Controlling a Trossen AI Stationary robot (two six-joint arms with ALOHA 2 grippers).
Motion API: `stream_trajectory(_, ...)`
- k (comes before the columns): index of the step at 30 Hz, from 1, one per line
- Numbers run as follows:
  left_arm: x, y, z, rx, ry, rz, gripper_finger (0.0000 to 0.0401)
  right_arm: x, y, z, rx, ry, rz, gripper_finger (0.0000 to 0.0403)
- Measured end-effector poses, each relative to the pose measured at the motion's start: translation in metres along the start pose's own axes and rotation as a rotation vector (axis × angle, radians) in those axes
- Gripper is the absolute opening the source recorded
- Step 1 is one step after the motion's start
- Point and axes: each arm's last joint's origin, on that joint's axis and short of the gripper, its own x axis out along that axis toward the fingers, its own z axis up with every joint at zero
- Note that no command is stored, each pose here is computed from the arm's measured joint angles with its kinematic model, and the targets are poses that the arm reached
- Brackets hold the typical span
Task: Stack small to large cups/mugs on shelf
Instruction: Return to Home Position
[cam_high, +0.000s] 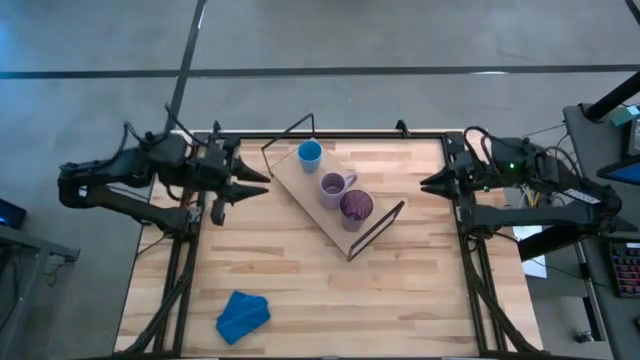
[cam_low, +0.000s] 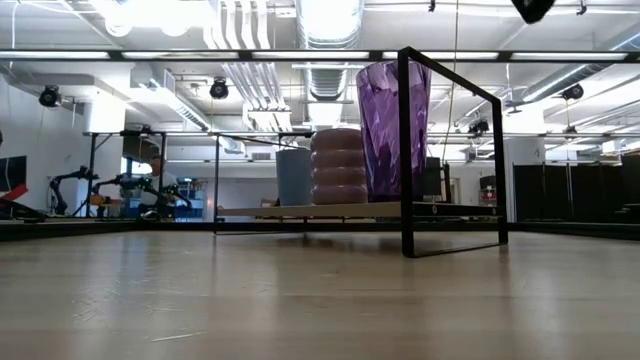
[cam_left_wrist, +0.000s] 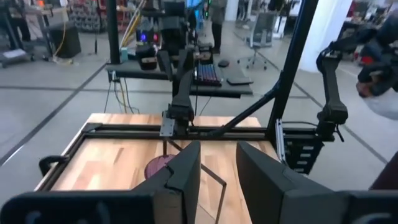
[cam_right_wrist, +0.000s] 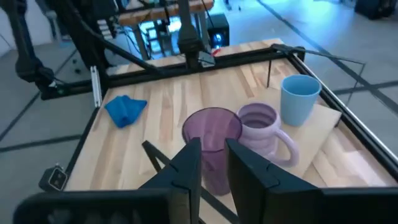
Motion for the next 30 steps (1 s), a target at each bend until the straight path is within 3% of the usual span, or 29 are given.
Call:
stream_trajectory(4,0.004,0.003,-0.034,-0.003,-0.098,-0.007,0.0089,0.0,-0.002,-0.024,0.007,-0.102,0.011,0.0071)
stream_trajectory(10,-0.011,0.006,-0.086,-0.124,-0.23,-0.029,0.0089,-0.003,-0.005,-0.056,-0.03,-0.323,0.03,0.0079)
stream_trajectory(16,-0.019,0.011,-0.135,-0.132,-0.377,0.011,0.0089,-0.002,-0.01,-0.094,0.082,-0.353,0.011,0.0076)
stream_trajectory(23,-0.027,0.014,-0.183,-0.132,-0.375,0.007,0.0089,0.002,-0.014,-0.126,0.175,-0.411,0.031,0.0069)
stream_trajectory(30,-0.045,0.016,-0.215,-0.131,-0.433,-0.003,0.0089,0.017,-0.018,-0.138,0.213,-0.342,0.008,0.0074)
